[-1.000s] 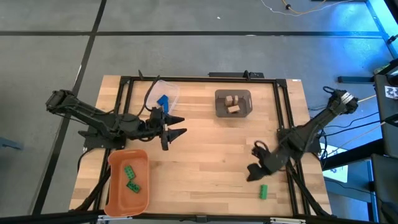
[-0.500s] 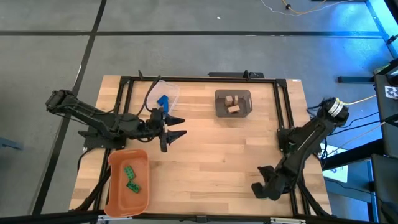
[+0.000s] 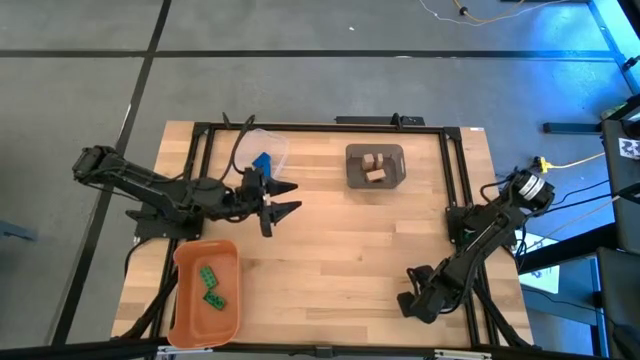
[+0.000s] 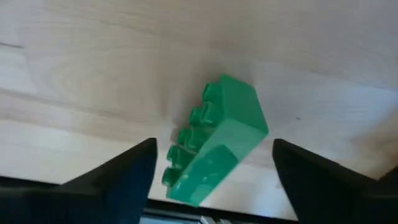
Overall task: Sort & place blocks by color
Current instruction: Put the green game piece into the orange bin
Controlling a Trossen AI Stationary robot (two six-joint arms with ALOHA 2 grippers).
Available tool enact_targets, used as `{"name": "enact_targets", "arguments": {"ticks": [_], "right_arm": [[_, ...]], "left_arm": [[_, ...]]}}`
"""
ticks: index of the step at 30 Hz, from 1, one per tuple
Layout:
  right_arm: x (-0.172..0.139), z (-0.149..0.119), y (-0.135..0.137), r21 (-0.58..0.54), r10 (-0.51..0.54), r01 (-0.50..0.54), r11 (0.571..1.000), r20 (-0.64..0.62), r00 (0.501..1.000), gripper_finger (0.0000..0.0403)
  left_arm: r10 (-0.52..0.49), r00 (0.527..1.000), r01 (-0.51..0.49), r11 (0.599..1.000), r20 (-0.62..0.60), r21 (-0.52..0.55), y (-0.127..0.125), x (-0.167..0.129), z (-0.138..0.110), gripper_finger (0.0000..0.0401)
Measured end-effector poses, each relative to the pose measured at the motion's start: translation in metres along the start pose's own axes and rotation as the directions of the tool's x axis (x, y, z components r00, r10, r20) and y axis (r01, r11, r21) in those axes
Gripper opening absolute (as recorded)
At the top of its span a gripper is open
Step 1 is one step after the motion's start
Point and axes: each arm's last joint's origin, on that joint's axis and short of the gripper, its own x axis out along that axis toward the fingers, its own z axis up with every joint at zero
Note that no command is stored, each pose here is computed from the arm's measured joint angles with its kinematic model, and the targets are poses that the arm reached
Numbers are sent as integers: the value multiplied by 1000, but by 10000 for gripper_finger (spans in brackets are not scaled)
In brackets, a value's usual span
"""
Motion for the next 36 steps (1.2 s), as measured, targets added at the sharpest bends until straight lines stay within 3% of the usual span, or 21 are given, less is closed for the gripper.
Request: {"name": "enact_targets", "arguments": {"ticks": [13,19,22,26,30,36], "right_arm": [[4,2,2,-27,49,-47,999,65,997,101],[1,3,8,-137,182,-160,977,164,970,95],[-5,4,11,-237,292,-237,942,233,928,95],[-31,4,24,-394,523,-401,827,282,804,95],[-65,12,40,-571,713,-473,671,323,623,95],[-122,38,73,-825,896,-374,423,319,310,95]], "left_arm": [[14,995,-12,1000,99,-25,7,5,13,265],[8,996,-8,1000,90,-3,10,7,13,265],[-22,997,22,1000,68,4,10,7,12,265],[-57,998,57,998,28,-32,9,7,9,265],[-90,996,86,991,-28,-102,9,7,5,265],[-105,992,95,988,-74,-124,9,13,-4,265]]}}
